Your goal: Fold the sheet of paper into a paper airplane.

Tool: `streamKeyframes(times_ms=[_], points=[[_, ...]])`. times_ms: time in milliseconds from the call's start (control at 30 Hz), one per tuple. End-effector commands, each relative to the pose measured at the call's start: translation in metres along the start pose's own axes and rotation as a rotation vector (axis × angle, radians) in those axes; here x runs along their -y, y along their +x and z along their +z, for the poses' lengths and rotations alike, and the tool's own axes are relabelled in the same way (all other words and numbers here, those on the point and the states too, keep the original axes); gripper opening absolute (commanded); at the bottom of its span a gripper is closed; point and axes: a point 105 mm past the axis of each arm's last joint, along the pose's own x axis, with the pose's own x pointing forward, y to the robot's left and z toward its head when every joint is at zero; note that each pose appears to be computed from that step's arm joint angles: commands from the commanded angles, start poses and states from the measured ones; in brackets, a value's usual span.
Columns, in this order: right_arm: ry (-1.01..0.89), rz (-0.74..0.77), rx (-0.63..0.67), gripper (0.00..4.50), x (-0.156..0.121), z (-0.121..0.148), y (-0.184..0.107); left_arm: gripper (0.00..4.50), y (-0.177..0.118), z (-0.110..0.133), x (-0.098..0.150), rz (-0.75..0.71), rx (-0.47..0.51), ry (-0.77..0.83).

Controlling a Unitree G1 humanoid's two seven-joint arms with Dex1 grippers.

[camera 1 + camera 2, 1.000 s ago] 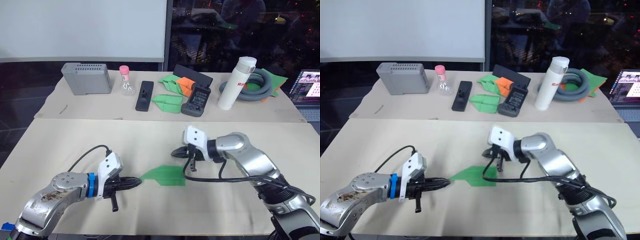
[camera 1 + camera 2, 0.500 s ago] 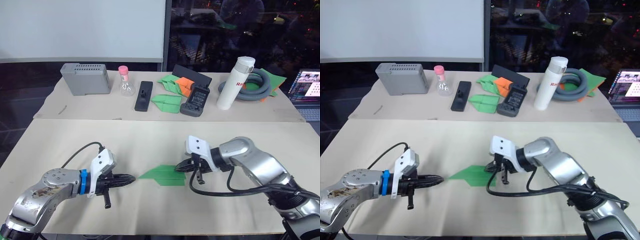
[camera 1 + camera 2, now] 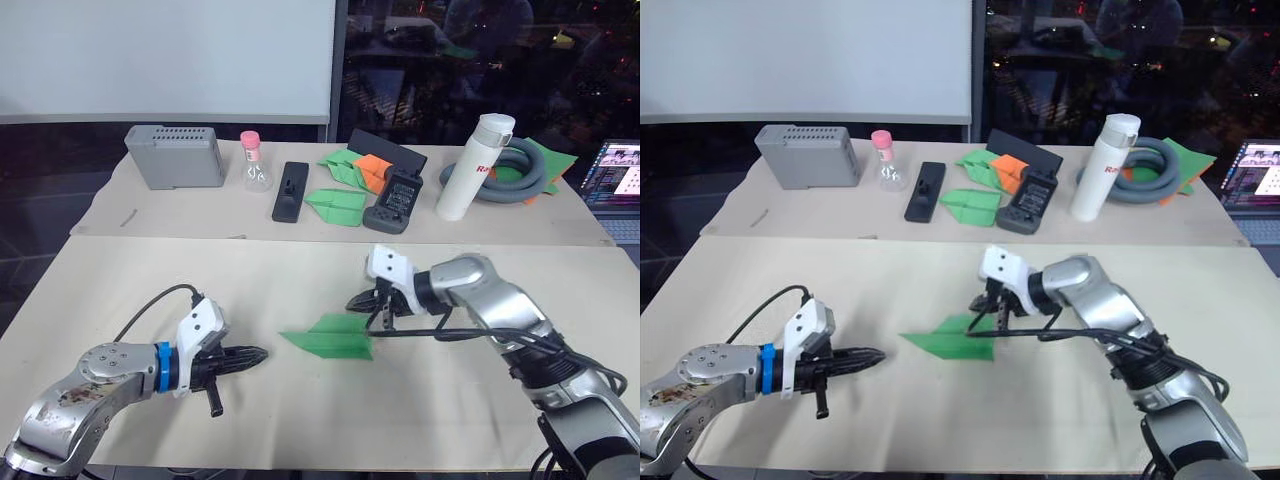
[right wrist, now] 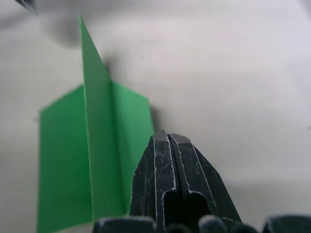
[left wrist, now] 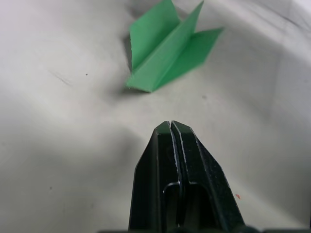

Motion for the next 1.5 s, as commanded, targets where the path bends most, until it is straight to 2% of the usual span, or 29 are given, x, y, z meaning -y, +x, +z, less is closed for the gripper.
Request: streamKeyframes(times_ms=[33,133,333,700,800,867,900,933,1067,1100,1233,1333,1400,1500], points=[[-0.054,0.014,0.052,0.62,-0.004,0.024,-0.016,0.0,0.002,0.007,0.001,-0.006,0.019,0.041],[-0.072,0.106,0.011,1.61,-0.026,0.023,-0.013,0.0,0.005,0.006,0.0,-0.022,0.008,0.04],[-0.141,0.136,-0.033,3.66,-0.038,0.018,0.01,0.0,0.008,0.004,-0.005,-0.033,-0.008,0.053],[-0.181,0.077,-0.103,3.66,-0.028,0.012,0.031,0.0,0.008,-0.001,-0.006,-0.025,-0.027,0.057],[-0.185,0.09,-0.116,2.9,-0.032,0.008,0.037,0.0,0.01,-0.002,-0.005,-0.026,-0.026,0.057],[-0.189,0.107,-0.12,2.24,-0.035,0.007,0.041,0.0,0.011,-0.002,-0.005,-0.025,-0.025,0.061],[-0.191,0.118,-0.121,2.24,-0.038,0.007,0.043,0.0,0.011,-0.002,-0.006,-0.021,-0.025,0.065],[-0.191,0.123,-0.123,1.55,-0.04,0.006,0.044,0.0,0.012,-0.001,-0.007,-0.019,-0.025,0.067],[-0.179,0.117,-0.145,0.2,-0.04,-0.001,0.046,0.0,0.012,0.0,-0.007,-0.019,-0.025,0.067],[-0.176,0.112,-0.147,0.05,-0.038,-0.001,0.045,0.0,0.012,0.0,-0.007,-0.02,-0.025,0.067],[-0.144,0.061,-0.116,0.05,-0.026,0.009,0.027,0.0,0.013,0.001,-0.006,-0.026,-0.027,0.067],[-0.041,-0.018,-0.069,0.05,-0.012,0.013,0.01,0.0,0.014,0.001,-0.007,-0.031,-0.029,0.067],[0.081,-0.111,-0.035,0.05,0.005,0.009,-0.008,0.0,0.015,0.001,-0.008,-0.039,-0.029,0.069],[0.208,-0.256,-0.052,0.05,0.03,-0.014,-0.043,0.0,0.021,0.002,-0.008,-0.065,-0.024,0.07]])
